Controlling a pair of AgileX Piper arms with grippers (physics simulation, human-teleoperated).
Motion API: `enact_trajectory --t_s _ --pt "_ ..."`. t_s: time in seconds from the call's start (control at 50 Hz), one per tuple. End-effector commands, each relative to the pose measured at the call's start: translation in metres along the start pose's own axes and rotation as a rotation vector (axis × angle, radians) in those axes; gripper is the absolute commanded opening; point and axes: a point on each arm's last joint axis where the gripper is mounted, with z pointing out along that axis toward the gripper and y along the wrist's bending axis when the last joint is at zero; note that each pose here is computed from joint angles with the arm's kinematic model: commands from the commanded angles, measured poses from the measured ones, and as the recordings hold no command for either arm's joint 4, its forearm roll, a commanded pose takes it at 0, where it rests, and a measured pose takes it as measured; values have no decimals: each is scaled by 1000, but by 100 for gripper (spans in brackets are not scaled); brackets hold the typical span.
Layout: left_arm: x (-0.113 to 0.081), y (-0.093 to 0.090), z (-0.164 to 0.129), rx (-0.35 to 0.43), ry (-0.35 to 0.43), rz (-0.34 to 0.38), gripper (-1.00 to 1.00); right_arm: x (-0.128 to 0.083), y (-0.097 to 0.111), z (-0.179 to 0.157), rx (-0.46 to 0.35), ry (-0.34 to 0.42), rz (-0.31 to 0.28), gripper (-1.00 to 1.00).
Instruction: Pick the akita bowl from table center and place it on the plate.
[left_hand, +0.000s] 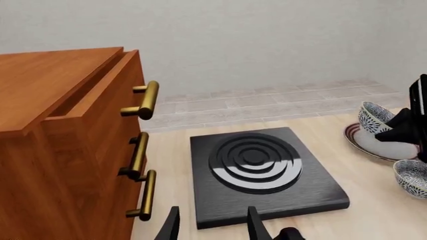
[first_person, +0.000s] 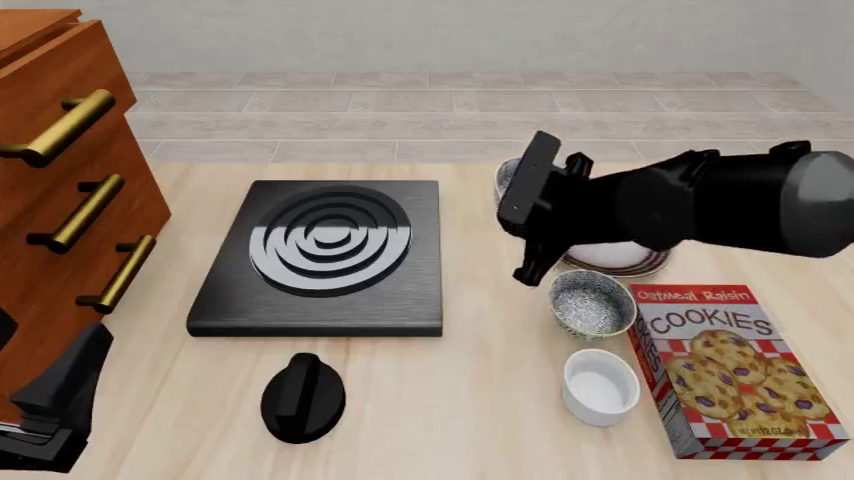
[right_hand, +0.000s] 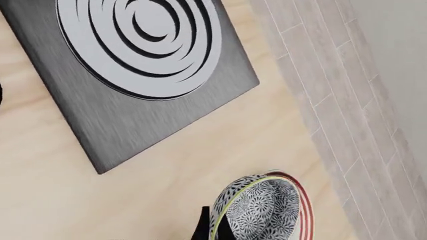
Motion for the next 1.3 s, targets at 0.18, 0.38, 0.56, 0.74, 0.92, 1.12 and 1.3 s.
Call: enact_trajectory --t_s 0.18,0.38,0.56,0.74,0.92,1.12,1.3 --pt "1 1 0 -11 5 0 100 21 -46 8 74 70 153 -100" --pt "1 1 0 -14 3 -4 100 29 -61 19 101 85 265 -100" --pt "1 1 0 -14 2 -5 100 40 -70 27 127 91 336 -100" --pt "1 1 0 -13 2 -4 100 52 -80 36 149 110 438 -100" --pt "0 1 0 -12 3 -3 100 62 -83 45 153 127 483 -100" --pt "0 1 0 -12 3 -2 100 76 -93 52 179 140 512 -100" --pt "2 1 0 -12 4 -1 100 70 -89 63 155 147 551 -100"
